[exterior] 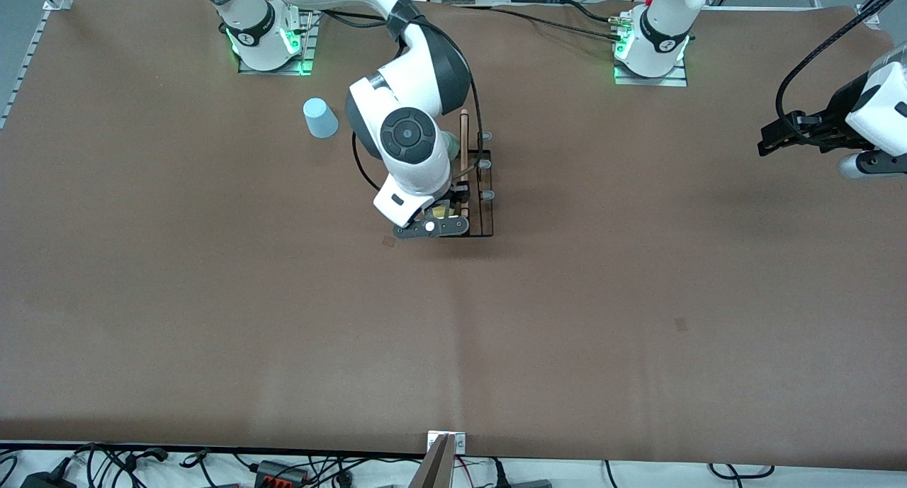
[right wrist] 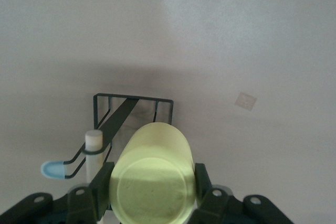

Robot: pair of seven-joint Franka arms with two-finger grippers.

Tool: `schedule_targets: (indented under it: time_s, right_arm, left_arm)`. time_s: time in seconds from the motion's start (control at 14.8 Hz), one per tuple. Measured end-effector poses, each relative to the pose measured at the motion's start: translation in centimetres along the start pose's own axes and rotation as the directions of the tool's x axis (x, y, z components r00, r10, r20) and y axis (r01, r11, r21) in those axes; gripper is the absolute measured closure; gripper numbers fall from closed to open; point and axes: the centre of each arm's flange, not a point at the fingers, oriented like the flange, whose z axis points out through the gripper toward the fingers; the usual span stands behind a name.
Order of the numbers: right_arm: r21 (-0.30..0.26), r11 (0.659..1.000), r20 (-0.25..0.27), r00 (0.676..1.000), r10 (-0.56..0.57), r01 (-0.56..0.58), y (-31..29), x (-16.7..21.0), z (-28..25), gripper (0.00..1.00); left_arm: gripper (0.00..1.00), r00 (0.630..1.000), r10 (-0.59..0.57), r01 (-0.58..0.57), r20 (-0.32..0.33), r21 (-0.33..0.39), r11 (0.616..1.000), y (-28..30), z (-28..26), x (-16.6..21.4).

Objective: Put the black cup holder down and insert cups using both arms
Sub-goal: 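Hang the yellow cup onto a rack hook with the right gripper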

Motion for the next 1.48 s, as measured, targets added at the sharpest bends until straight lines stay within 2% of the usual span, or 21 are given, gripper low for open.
schedule_targets:
  time_s: [0.74,1.48]
  right_arm:
    - [-0.018,1.000,0.033,0.999,0.012,-0.011,0.2,-0.6,1.2,0.34]
    - [-0.014,1.000,0.035,0.999,0.007,-0.006,-0.2,-1.2,0.3,0.34]
  left_arm:
    - [0.00,1.000,0.000,0.000,0.000,0.000,1.000,0.0,0.0,0.0]
    - [0.00,1.000,0.000,0.000,0.000,0.000,1.000,0.0,0.0,0.0]
